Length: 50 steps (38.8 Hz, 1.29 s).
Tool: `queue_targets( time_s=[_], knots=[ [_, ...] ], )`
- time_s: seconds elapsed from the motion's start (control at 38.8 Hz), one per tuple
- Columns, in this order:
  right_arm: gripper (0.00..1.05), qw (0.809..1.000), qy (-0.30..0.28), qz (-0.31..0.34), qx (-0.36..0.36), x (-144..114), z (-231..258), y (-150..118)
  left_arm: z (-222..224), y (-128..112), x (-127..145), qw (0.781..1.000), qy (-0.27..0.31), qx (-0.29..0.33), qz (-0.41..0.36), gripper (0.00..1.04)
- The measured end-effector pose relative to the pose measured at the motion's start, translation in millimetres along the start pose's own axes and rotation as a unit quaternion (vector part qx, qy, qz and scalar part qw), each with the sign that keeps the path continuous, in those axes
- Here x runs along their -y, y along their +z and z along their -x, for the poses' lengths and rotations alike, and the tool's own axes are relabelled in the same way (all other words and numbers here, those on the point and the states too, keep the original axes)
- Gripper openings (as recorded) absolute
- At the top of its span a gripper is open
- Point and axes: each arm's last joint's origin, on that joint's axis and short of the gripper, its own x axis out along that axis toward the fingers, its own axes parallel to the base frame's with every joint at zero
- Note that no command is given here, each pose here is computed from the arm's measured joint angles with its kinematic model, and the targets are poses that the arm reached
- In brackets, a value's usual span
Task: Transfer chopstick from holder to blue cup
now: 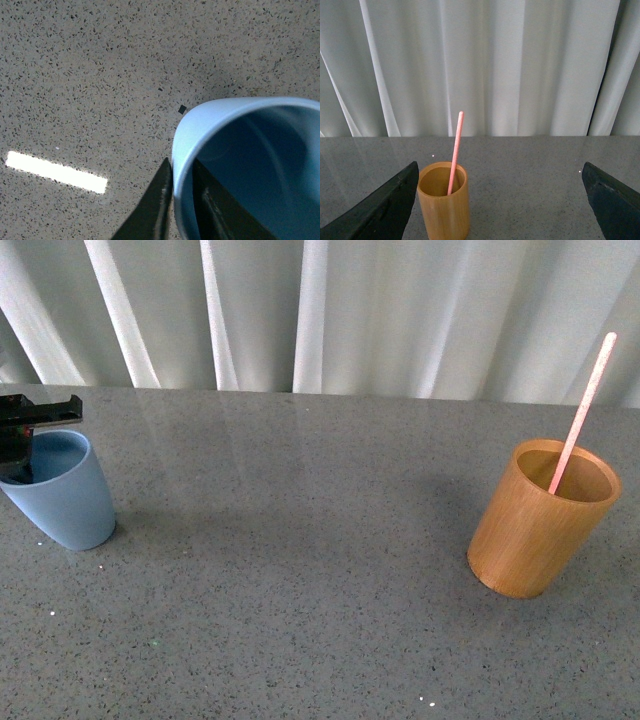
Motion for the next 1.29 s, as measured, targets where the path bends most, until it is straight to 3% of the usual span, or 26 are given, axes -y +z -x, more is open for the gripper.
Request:
queue_targets(
  time_s=[0.1,0.41,0.64,0.8,0.95,1.13,1.29],
  knots=[
    [0.95,1.0,0.0,0.0,0.0,0,0,0,1,-1,3,1.0,-0.006,-0.005,-0.005,0.03],
    [0.95,1.0,0.0,0.0,0.0,0,0,0,14,1,1,1.0,-0.008,-0.003,-0.028,0.04],
    [0.95,1.0,0.0,0.0,0.0,0,0,0,48,24,-21,0.998,0.01,0.031,-0.046,0.04],
    [0.95,1.0,0.0,0.0,0.0,0,0,0,87,38,-22,0.996,-0.011,0.068,-0.06,0.04],
    [0.95,1.0,0.0,0.0,0.0,0,0,0,116,29,16,0.988,-0.069,0.089,-0.106,0.04],
    [0.95,1.0,0.0,0.0,0.0,0,0,0,116,-26,100,0.967,-0.15,0.067,-0.195,0.04],
    [0.95,1.0,0.0,0.0,0.0,0,0,0,97,-60,132,0.958,-0.161,0.036,-0.235,0.04]
  ],
)
